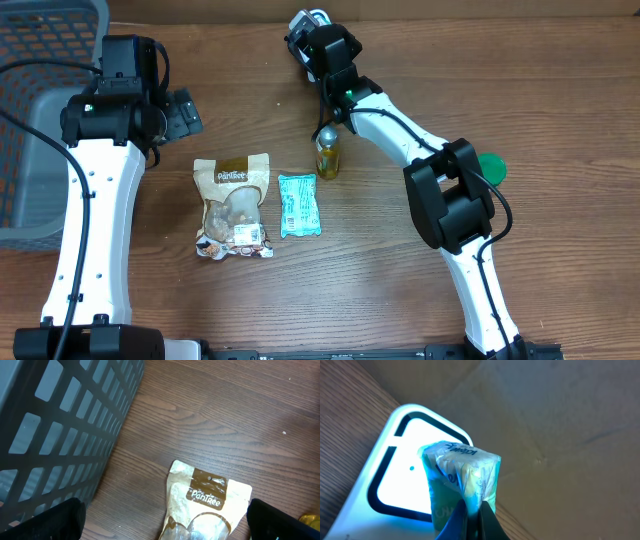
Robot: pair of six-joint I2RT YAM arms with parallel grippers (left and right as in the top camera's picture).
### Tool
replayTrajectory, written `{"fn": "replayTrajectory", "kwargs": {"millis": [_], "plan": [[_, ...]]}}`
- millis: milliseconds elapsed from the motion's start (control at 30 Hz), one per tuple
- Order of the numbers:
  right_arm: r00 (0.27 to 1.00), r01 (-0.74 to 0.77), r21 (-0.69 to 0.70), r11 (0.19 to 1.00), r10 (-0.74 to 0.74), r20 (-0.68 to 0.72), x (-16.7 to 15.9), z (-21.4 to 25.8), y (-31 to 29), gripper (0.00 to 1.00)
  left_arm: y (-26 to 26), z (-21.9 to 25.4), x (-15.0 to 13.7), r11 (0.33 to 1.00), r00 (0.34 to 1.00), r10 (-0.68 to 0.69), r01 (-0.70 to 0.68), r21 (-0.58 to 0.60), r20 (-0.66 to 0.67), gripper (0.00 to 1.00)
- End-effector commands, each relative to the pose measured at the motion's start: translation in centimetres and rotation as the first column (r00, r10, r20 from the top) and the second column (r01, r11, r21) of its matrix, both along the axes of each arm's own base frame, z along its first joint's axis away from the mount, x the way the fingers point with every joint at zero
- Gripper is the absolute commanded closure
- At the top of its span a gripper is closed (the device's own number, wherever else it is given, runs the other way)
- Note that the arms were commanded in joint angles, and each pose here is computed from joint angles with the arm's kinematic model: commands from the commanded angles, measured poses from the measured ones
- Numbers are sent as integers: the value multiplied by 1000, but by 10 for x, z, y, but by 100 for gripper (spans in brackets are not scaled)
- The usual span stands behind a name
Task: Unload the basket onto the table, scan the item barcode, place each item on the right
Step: 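Hold the Kleenex pack under the white scanner with the right gripper, then carry the Kleenex pack right and lower it beside the jar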
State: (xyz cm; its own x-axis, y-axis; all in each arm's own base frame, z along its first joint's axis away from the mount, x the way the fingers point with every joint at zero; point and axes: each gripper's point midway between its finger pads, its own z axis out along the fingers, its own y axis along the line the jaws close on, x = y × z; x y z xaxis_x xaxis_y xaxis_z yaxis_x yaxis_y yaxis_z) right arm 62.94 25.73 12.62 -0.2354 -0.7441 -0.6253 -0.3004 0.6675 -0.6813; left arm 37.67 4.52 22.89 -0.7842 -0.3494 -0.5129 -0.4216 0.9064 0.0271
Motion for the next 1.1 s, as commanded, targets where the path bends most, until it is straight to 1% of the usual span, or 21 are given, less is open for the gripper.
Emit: {"fn": "replayTrajectory", "kwargs": {"millis": [0, 167, 200, 233, 300, 400, 500, 600, 733, 833, 900, 967, 1067], "plan": [[1000, 11, 4, 1000, -11, -2, 3, -1, -3, 96, 1, 3, 0, 1000, 1000, -20, 20, 21, 2, 0], [1000, 22, 6, 1000, -22, 13, 5, 3, -5, 96, 1, 3, 0, 1000, 1000, -20, 20, 20, 2, 1], [999, 31, 13, 999, -32, 21, 5, 6, -6, 96, 1, 3, 0, 1000, 1000, -20, 20, 20, 2, 1], [998, 52, 49, 997, -53, 29, 5, 10, -6, 96, 1, 3, 0, 1000, 1000, -20, 20, 21, 2, 0], [995, 85, 131, 988, -91, 39, 4, 23, -8, 96, 1, 3, 0, 1000, 1000, -19, 19, 21, 2, 0], [990, 107, 230, 967, -124, 64, 1, 57, -11, 96, 1, 3, 0, 1000, 1000, -20, 20, 20, 2, 0], [987, 109, 272, 956, -136, 84, -6, 89, -15, 96, 1, 3, 0, 1000, 1000, -20, 20, 21, 2, 1], [986, 131, 313, 941, -157, 57, -19, 113, -22, 96, 1, 3, 0, 1000, 1000, -20, 20, 20, 2, 0], [978, 204, 375, 904, -208, -29, -42, 135, -41, 96, 1, 3, 0, 1000, 1000, -20, 20, 20, 2, 1], [952, 304, 413, 858, -270, -141, -63, 133, -61, 96, 1, 3, 0, 1000, 1000, -20, 20, 20, 2, 1], [916, 397, 423, 815, -324, -235, -79, 124, -77, 96, 1, 3, 0, 1000, 1000, -20, 20, 20, 2, 1], [863, 495, 411, 766, -379, -334, -95, 108, -94, 96, 1, 3, 0, 1000, 1000, -20, 20, 21, 2, 0], [786, 573, 337, 747, -386, -482, -119, 78, -109, 96, 1, 3, 0, 1000, 1000, -19, 19, 21, 2, 0]]}}
